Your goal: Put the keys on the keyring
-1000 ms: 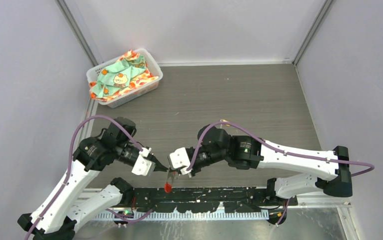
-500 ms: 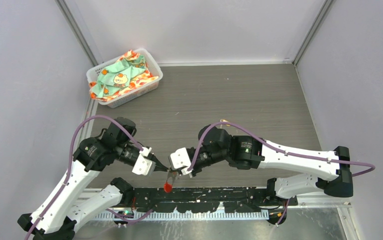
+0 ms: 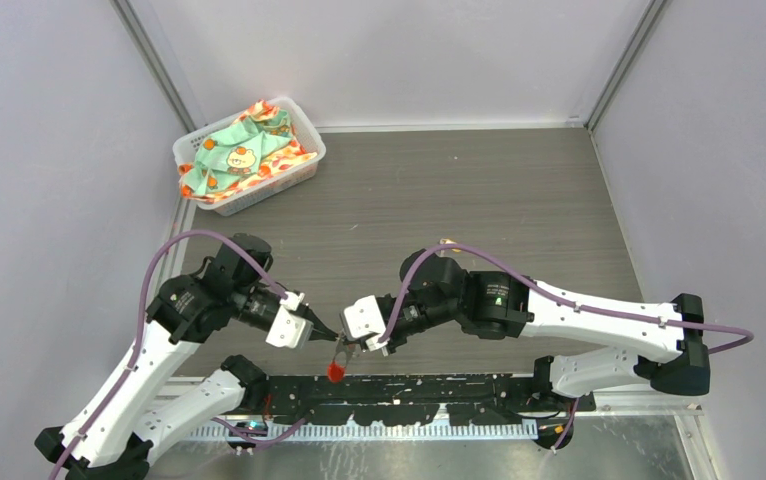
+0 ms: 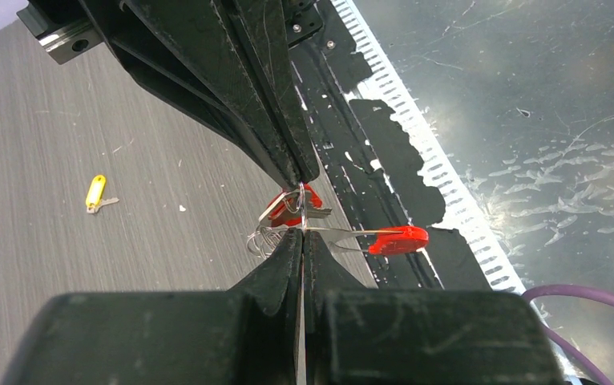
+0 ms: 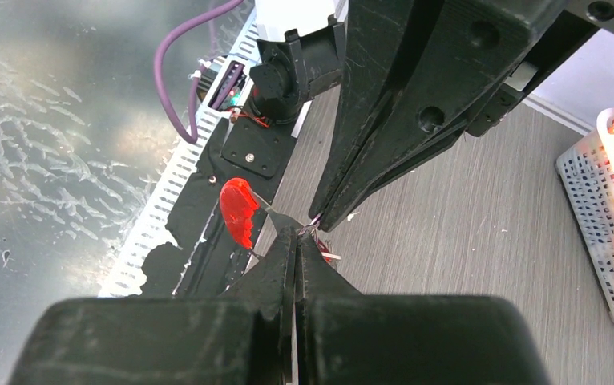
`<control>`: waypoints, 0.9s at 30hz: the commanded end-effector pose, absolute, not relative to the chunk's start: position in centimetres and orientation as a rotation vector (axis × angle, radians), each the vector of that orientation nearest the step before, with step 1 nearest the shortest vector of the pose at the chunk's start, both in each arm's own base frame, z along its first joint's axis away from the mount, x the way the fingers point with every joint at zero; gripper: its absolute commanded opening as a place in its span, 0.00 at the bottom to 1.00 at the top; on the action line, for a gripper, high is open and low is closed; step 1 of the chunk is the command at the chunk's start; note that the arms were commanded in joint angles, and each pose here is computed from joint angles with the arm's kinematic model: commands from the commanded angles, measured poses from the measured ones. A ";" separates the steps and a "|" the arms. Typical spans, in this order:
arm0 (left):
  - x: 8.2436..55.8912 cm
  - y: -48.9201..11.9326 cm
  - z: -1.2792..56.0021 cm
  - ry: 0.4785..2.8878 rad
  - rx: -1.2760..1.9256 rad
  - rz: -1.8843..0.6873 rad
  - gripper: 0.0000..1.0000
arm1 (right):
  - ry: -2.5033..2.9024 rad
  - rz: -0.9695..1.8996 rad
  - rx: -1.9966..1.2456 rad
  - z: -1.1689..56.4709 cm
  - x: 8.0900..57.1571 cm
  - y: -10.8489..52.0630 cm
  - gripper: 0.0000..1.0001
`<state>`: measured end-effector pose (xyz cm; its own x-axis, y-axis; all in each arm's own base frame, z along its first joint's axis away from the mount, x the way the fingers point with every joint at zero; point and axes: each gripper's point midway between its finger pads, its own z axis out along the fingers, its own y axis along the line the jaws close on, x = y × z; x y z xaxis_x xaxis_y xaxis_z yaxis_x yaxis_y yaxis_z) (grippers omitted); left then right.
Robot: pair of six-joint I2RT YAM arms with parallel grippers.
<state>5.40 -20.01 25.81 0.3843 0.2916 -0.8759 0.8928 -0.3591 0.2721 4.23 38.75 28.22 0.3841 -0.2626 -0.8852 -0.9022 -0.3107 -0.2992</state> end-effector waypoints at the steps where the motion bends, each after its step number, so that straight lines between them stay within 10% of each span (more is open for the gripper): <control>1: 5.7 -20.3 26.6 1.002 1.823 -0.950 0.00 | 0.988 0.956 -1.791 29.4 3.7 38.0 0.01; 27: 6.1 -21.4 28.6 1.057 1.678 -1.021 0.00 | 1.006 0.920 -1.837 29.0 3.7 37.0 0.01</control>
